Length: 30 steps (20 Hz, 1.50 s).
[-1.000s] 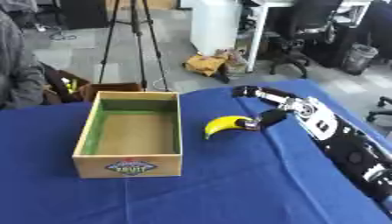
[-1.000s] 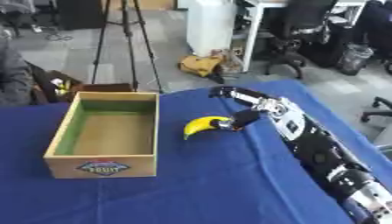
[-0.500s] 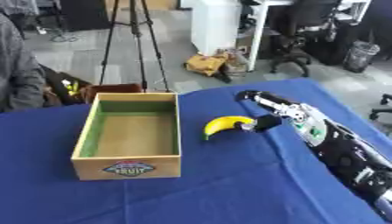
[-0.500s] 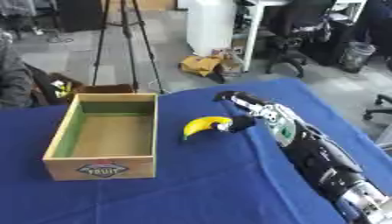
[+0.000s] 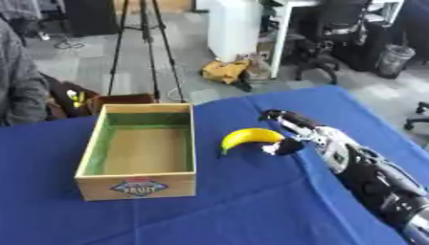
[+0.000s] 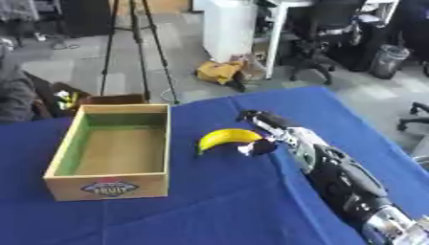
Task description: Pick up objects on the table and place them in the box.
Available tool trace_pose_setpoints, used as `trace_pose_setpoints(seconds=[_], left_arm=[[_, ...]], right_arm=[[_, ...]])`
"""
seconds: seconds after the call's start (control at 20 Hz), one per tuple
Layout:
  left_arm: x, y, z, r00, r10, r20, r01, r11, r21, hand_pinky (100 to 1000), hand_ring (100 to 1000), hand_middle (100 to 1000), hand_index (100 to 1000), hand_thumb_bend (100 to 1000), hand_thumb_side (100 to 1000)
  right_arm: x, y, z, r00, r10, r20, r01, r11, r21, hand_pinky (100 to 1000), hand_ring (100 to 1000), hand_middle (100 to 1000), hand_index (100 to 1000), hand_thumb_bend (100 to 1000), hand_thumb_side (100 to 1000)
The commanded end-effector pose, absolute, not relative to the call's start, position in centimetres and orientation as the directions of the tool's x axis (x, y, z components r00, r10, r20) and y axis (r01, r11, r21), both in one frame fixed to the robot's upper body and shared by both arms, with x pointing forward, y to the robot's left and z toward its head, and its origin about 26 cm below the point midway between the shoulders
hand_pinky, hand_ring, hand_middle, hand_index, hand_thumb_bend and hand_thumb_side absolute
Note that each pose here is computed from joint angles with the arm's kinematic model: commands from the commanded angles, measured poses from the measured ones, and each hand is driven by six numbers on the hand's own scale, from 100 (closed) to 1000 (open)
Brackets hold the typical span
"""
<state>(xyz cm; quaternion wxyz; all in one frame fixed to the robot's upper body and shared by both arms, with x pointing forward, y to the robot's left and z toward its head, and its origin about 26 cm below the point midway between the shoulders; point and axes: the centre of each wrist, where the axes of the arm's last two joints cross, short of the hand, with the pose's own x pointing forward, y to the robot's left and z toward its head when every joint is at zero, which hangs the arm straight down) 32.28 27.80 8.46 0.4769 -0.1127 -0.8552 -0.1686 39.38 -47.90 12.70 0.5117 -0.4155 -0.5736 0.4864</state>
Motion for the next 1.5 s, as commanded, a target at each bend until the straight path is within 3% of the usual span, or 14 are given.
trace_pose_setpoints(seconds=[0.05,0.6,0.9,1.5], left_arm=[[32.4,27.8,9.3,-0.546,0.032,0.837,0.356,0.913,0.197,723,592,442,615,208,967],[32.4,27.8,9.2,-0.546,0.031,0.837,0.355,0.914,0.198,723,593,442,615,208,968],[32.4,27.8,9.3,-0.547,0.031,0.837,0.355,0.914,0.198,723,594,441,615,208,968],[32.4,27.8,9.2,-0.547,0.029,0.836,0.355,0.913,0.2,723,594,440,616,207,970]], right_arm=[[39.4,-48.5,13.7,-0.124,0.984,0.129,0.019,0.132,-0.991,914,1000,921,903,307,463],[39.9,-47.8,13.0,-0.152,0.983,0.106,0.02,0.111,-0.994,824,1000,832,829,262,477],[40.1,-47.4,12.9,-0.16,0.981,0.113,0.013,0.116,-0.993,827,1000,863,863,249,491],[40.4,-46.8,12.8,-0.176,0.977,0.117,0.0,0.119,-0.993,793,990,823,863,227,491]])
